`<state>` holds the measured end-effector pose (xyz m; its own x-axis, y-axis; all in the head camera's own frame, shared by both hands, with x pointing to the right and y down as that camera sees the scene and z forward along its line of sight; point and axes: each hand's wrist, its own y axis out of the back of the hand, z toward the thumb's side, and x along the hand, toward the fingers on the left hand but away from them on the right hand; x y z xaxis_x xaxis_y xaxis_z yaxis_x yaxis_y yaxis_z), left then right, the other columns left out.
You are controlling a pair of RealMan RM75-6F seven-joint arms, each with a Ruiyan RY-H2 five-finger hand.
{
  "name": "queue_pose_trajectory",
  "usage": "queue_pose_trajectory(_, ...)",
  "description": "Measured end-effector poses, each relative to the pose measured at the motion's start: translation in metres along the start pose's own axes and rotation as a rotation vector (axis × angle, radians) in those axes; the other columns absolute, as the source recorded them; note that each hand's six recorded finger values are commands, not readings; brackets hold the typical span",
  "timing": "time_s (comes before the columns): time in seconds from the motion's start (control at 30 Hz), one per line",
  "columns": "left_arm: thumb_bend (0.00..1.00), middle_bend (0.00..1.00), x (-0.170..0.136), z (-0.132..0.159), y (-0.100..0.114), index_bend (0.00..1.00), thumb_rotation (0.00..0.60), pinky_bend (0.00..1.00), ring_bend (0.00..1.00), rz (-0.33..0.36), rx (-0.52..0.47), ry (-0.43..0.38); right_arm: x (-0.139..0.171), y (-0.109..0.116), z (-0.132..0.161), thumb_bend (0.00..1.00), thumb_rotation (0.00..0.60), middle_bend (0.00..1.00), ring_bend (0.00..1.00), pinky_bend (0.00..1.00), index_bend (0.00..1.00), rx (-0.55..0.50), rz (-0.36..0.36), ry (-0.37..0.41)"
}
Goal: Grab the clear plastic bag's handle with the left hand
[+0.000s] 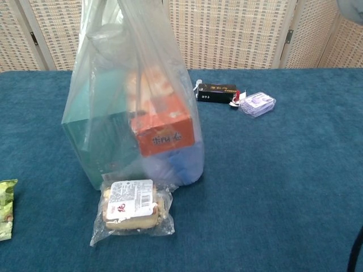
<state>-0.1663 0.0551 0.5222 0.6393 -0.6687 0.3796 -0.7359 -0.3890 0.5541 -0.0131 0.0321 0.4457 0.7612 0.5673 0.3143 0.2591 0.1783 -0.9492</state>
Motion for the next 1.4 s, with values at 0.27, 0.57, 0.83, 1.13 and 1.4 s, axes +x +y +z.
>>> queue_pose_trajectory(0.27, 0.21, 0.25, -0.002, 0.003, 0.003, 0.24, 0.000, 0.20, 0.26, 0.013, -0.037, -0.004, 0.016, 0.009, -0.006, 0.00, 0.600, 0.03, 0.00, 0.00, 0.00, 0.024, 0.039, -0.003)
queue_pose_trajectory(0.57, 0.21, 0.25, -0.006, 0.007, 0.005, 0.24, 0.000, 0.26, 0.26, 0.017, -0.073, -0.015, 0.041, 0.037, -0.021, 0.00, 0.600, 0.03, 0.00, 0.00, 0.00, 0.044, 0.039, -0.023)
queue_pose_trajectory(0.83, 0.21, 0.34, -0.016, 0.013, 0.008, 0.27, 0.000, 0.43, 0.35, 0.029, -0.130, -0.027, 0.076, 0.071, -0.052, 0.00, 0.600, 0.03, 0.00, 0.00, 0.00, 0.120, 0.008, -0.087)
queue_pose_trajectory(1.13, 0.21, 0.54, -0.029, 0.022, 0.008, 0.38, 0.323, 0.70, 0.56, 0.037, -0.126, -0.010, 0.126, 0.097, -0.092, 0.00, 0.600, 0.03, 0.00, 0.00, 0.00, 0.217, 0.042, -0.185)
queue_pose_trajectory(1.4, 0.33, 0.65, -0.033, 0.029, 0.010, 0.46, 0.600, 0.94, 0.68, 0.070, -0.093, 0.006, 0.181, 0.091, -0.110, 0.02, 0.600, 0.03, 0.00, 0.00, 0.00, 0.231, 0.191, -0.257)
